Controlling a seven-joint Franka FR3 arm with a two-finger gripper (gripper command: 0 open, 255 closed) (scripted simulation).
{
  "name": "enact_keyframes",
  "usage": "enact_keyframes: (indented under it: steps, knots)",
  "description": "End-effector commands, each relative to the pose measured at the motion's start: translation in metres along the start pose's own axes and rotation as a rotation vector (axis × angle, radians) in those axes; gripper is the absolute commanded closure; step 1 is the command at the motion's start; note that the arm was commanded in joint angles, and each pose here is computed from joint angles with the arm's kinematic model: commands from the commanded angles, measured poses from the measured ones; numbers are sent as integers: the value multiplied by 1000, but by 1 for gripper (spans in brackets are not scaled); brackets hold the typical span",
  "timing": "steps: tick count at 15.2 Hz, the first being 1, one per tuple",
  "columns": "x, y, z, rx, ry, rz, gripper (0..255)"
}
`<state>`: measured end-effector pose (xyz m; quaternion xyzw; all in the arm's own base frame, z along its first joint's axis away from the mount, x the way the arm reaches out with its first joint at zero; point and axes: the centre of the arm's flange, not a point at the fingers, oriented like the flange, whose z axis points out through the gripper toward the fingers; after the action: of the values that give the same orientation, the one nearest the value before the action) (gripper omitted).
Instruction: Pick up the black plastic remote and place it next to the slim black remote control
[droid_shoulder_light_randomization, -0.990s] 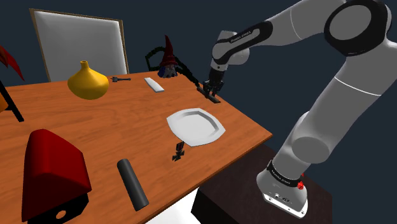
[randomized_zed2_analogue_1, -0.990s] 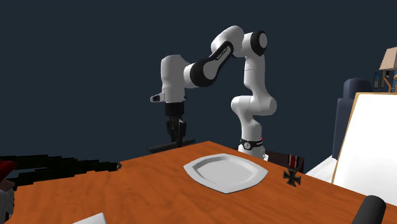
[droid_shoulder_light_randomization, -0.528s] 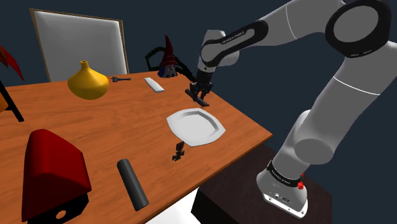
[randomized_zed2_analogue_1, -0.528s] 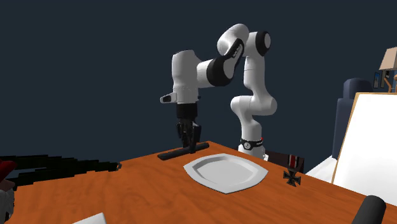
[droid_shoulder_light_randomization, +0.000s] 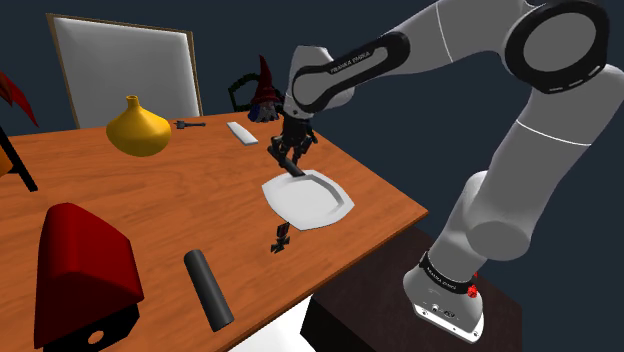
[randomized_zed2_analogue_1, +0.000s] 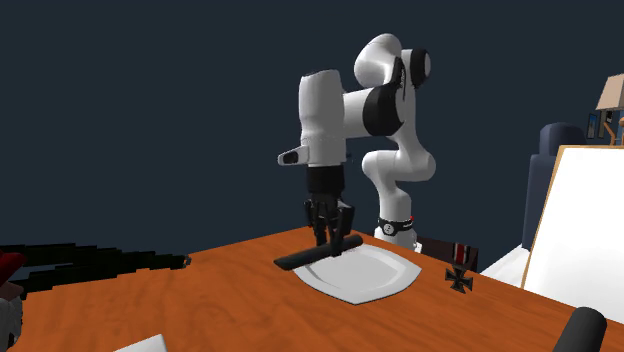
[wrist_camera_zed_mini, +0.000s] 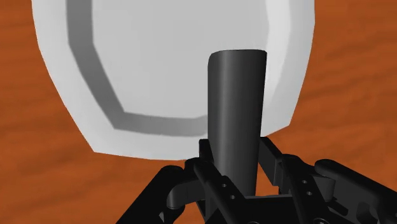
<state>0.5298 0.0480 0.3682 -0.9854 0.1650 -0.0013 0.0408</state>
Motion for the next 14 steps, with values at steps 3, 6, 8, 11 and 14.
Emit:
enact_keyframes:
  steps: [3,6,8,11,14]
  knots:
    - [-10,-56,3,0,0,1,255]
    - [-15,-95,6,0,0,1,255]
    - [-18,-121,8,0,0,1,255]
    - [-23,-160,11,0,0,1,255]
    - [-28,-199,14,0,0,1,255]
